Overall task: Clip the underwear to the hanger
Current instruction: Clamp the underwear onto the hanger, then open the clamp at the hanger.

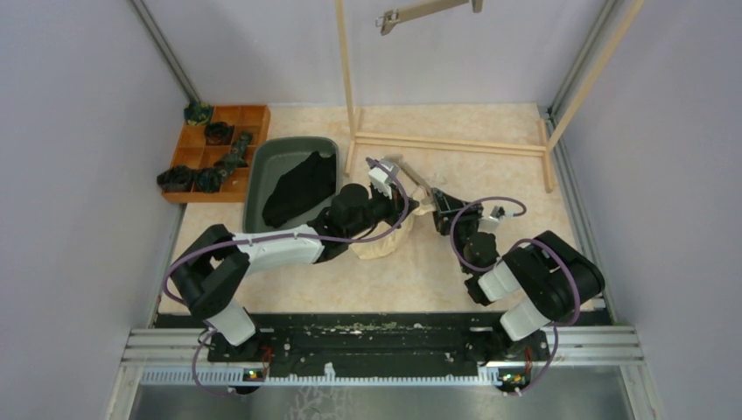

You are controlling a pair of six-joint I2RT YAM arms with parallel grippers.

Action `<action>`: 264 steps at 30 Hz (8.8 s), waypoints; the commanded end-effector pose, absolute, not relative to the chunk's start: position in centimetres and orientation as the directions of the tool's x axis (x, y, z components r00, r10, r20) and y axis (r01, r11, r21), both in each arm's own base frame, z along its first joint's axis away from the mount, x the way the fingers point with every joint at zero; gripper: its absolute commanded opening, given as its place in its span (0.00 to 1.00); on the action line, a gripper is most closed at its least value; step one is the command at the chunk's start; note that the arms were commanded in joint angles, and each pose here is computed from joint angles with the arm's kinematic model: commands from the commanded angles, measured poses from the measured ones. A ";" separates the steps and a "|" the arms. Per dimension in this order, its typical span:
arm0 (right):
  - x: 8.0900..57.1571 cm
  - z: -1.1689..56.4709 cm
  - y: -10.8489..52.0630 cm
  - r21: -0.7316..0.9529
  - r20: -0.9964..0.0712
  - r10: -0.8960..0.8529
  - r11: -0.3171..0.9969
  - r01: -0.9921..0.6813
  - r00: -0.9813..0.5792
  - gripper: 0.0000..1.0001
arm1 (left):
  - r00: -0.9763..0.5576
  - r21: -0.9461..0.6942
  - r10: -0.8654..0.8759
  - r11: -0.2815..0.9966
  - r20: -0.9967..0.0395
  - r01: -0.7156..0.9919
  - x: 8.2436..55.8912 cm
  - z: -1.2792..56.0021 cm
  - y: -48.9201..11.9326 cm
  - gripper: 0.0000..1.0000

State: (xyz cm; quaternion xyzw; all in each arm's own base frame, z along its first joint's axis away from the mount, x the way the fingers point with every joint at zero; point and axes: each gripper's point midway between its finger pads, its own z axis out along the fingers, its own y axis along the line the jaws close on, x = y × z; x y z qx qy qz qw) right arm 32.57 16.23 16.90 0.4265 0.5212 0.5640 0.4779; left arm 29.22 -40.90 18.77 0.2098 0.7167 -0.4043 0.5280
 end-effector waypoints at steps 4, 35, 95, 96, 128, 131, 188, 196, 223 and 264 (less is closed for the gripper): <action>31.6 24.2 15.9 0.936 0.061 0.978 -0.125 -0.330 -0.197 0.62 | -0.332 -0.350 -0.141 0.578 -0.933 0.737 29.4 19.3 -41.0 0.00; 27.2 20.5 6.1 0.839 -0.542 0.837 0.535 0.099 0.072 0.95 | -0.461 -0.464 -0.111 0.403 -0.880 0.789 23.6 14.6 -42.3 0.00; 36.9 6.1 18.3 0.061 -0.774 -0.083 0.977 -0.204 -0.628 0.74 | -0.558 -0.499 -0.242 0.785 -0.794 0.368 32.8 10.5 -30.9 0.88; 36.9 5.9 18.3 0.059 -0.771 -0.083 0.978 -0.201 -0.631 0.73 | -0.559 -0.499 -0.242 0.784 -0.793 0.369 32.8 10.5 -30.9 0.88; 35.2 6.8 16.9 0.104 -0.808 -0.005 0.983 -0.152 -0.589 0.11 | -0.567 -0.544 -0.272 0.744 -0.778 0.389 33.0 11.2 -31.1 0.88; 35.3 8.3 16.6 0.108 -0.833 0.008 0.983 -0.148 -0.553 0.10 | -0.571 -0.564 -0.281 0.717 -0.772 0.410 33.3 11.6 -31.7 0.88; 37.7 14.7 19.2 0.250 -0.844 0.186 0.966 -0.062 -0.503 0.01 | -0.676 -0.776 -0.397 0.191 -0.621 0.601 28.0 12.7 -41.9 0.70; 37.5 15.2 19.4 0.274 -0.842 0.213 0.960 -0.054 -0.496 0.01 | -0.675 -0.775 -0.400 0.184 -0.620 0.604 27.5 12.1 -42.6 0.59; 36.5 18.7 18.6 0.321 -0.871 0.279 0.946 -0.039 -0.403 0.40 | -0.694 -0.790 -0.423 0.096 -0.583 0.605 27.1 13.0 -43.3 0.00; 36.9 19.3 16.3 0.809 -0.584 0.683 0.447 -0.382 -0.439 0.55 | -0.821 -0.845 -0.338 -0.117 -0.461 0.523 24.2 15.8 -41.2 0.00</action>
